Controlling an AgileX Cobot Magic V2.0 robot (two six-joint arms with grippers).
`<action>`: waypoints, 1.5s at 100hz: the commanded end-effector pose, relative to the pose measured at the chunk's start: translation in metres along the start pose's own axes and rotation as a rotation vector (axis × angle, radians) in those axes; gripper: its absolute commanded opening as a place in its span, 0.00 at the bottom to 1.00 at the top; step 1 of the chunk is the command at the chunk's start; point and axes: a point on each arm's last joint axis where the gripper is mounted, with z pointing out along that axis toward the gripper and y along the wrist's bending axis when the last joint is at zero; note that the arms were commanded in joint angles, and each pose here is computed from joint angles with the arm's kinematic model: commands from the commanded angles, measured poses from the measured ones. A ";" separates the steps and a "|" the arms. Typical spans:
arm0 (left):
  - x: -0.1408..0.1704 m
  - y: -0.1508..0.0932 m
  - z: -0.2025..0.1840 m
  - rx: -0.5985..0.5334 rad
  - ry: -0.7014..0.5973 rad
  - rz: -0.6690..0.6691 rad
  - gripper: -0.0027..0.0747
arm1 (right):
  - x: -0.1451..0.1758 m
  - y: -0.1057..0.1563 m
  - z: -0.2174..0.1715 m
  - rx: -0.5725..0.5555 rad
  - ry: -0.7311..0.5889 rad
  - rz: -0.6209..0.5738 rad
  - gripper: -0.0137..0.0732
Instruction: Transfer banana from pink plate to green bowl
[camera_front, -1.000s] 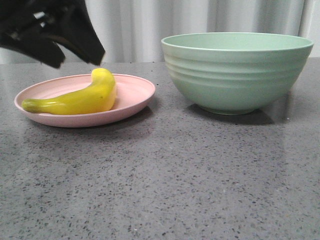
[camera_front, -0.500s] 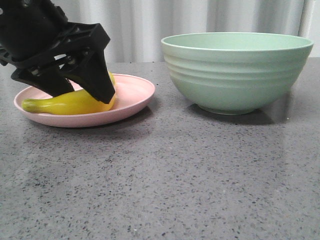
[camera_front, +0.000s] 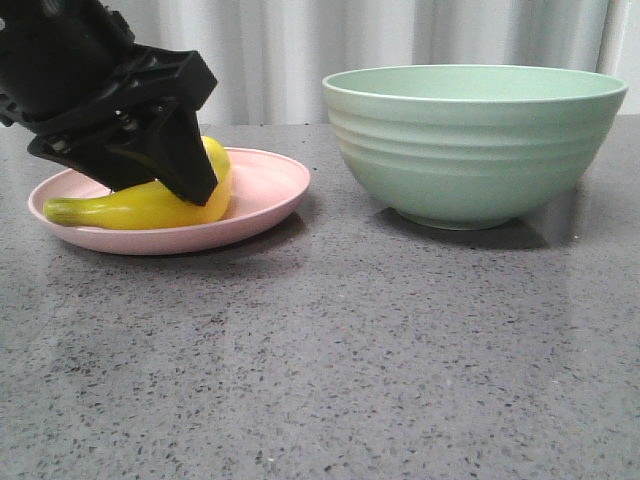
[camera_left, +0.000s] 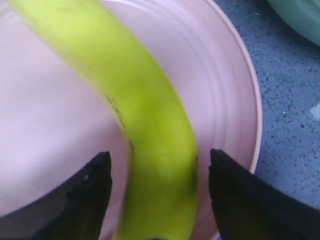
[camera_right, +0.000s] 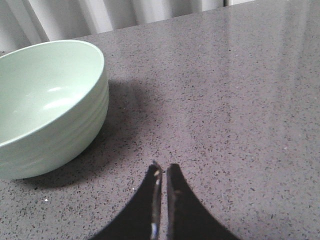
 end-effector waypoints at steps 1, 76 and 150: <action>-0.013 -0.003 -0.012 0.008 -0.085 0.002 0.53 | -0.017 0.001 -0.002 0.000 -0.093 -0.006 0.07; -0.010 -0.001 0.001 0.004 -0.036 -0.003 0.01 | -0.019 0.004 -0.002 -0.027 -0.103 -0.008 0.07; -0.041 -0.061 -0.085 0.121 -0.185 0.300 0.01 | -0.136 0.070 0.016 -0.342 0.199 -0.045 0.57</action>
